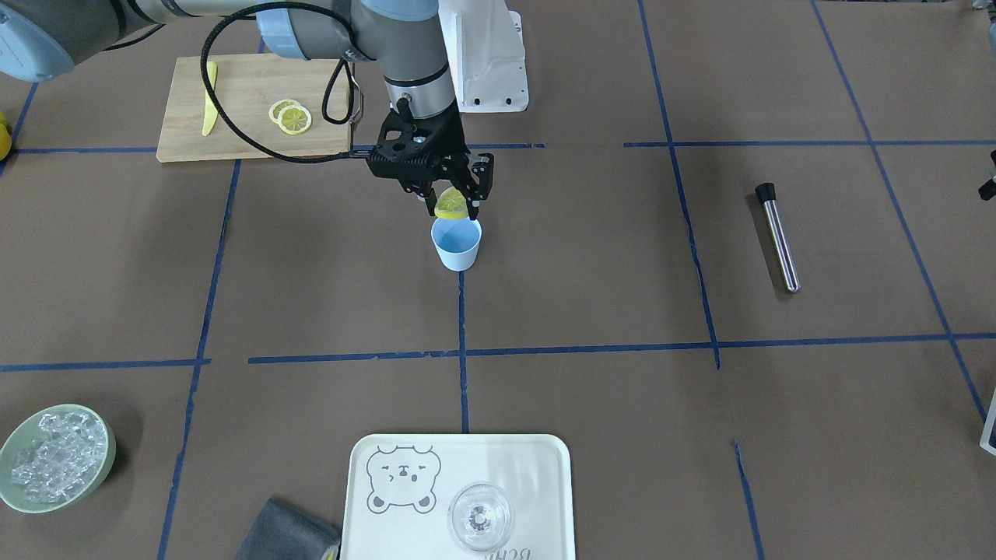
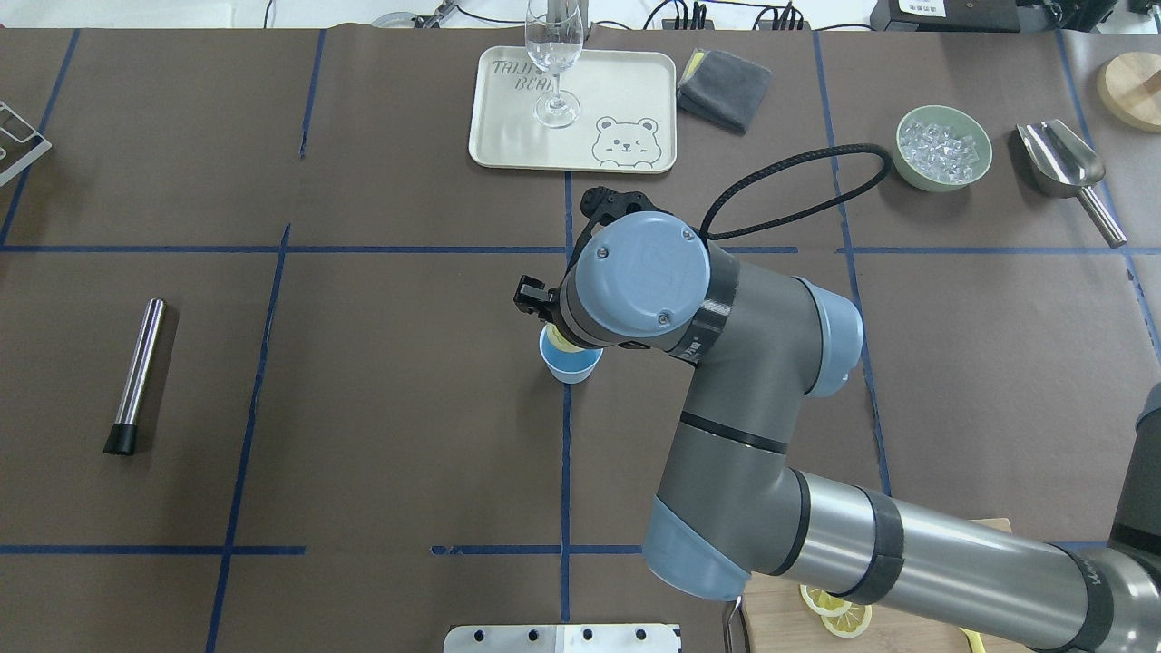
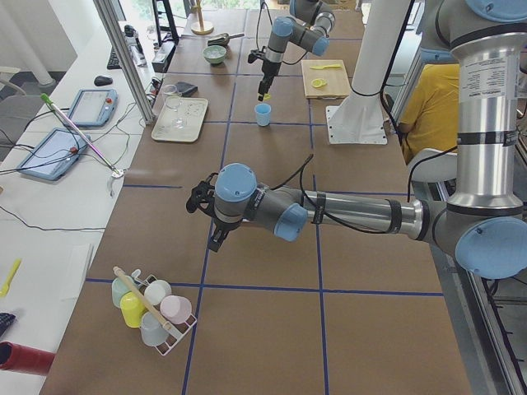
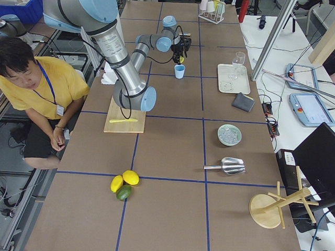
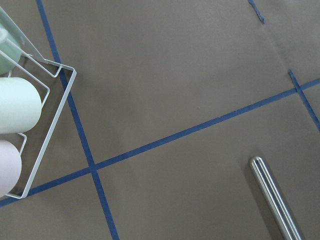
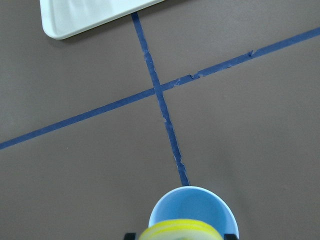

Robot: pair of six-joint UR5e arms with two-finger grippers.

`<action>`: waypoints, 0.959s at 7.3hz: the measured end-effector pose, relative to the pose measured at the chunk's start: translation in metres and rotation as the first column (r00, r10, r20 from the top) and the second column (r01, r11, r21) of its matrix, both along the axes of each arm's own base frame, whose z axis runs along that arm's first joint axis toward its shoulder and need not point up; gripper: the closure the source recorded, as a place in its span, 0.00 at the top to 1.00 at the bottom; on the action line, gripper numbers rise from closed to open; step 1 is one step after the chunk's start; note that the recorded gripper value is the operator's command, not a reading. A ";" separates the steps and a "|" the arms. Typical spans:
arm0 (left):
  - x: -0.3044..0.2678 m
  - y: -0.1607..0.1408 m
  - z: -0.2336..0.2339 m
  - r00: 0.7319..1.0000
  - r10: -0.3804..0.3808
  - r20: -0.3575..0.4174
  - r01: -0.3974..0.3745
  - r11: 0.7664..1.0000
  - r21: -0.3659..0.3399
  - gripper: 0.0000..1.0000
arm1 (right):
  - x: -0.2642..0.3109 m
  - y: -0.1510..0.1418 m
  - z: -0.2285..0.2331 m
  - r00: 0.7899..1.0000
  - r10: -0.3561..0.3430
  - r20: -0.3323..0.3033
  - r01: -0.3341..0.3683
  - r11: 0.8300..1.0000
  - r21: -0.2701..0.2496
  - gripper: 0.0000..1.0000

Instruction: Squeeze lemon into cup

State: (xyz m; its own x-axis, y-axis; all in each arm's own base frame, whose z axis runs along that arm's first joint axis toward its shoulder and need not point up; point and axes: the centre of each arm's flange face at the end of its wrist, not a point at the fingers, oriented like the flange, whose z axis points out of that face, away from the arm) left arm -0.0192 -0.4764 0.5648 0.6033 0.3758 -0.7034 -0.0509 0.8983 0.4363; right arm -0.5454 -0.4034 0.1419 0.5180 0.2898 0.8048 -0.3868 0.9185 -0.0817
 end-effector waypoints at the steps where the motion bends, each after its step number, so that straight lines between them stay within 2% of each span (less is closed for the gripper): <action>1: 0.000 0.000 0.000 1.000 0.000 0.000 0.000 1.000 0.001 1.00 | -0.007 -0.003 0.005 1.000 0.000 -0.014 0.000 1.000 -0.009 0.66; 4: 0.000 0.000 -0.001 1.000 0.000 0.000 0.000 1.000 0.002 1.00 | -0.015 -0.001 0.014 0.999 -0.007 -0.032 0.006 1.000 -0.020 0.70; 7: 0.000 0.000 -0.001 1.000 -0.001 0.000 0.001 1.000 0.002 1.00 | -0.020 0.004 0.017 0.999 -0.017 -0.038 0.016 1.000 -0.020 0.84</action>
State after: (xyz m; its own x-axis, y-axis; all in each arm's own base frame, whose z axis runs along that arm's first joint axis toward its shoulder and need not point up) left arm -0.0192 -0.4768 0.5636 0.6035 0.3768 -0.7027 -0.0503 0.8975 0.4381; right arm -0.5652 -0.3997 0.1588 0.5530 0.2966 0.7786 -0.3749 0.9231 -0.0853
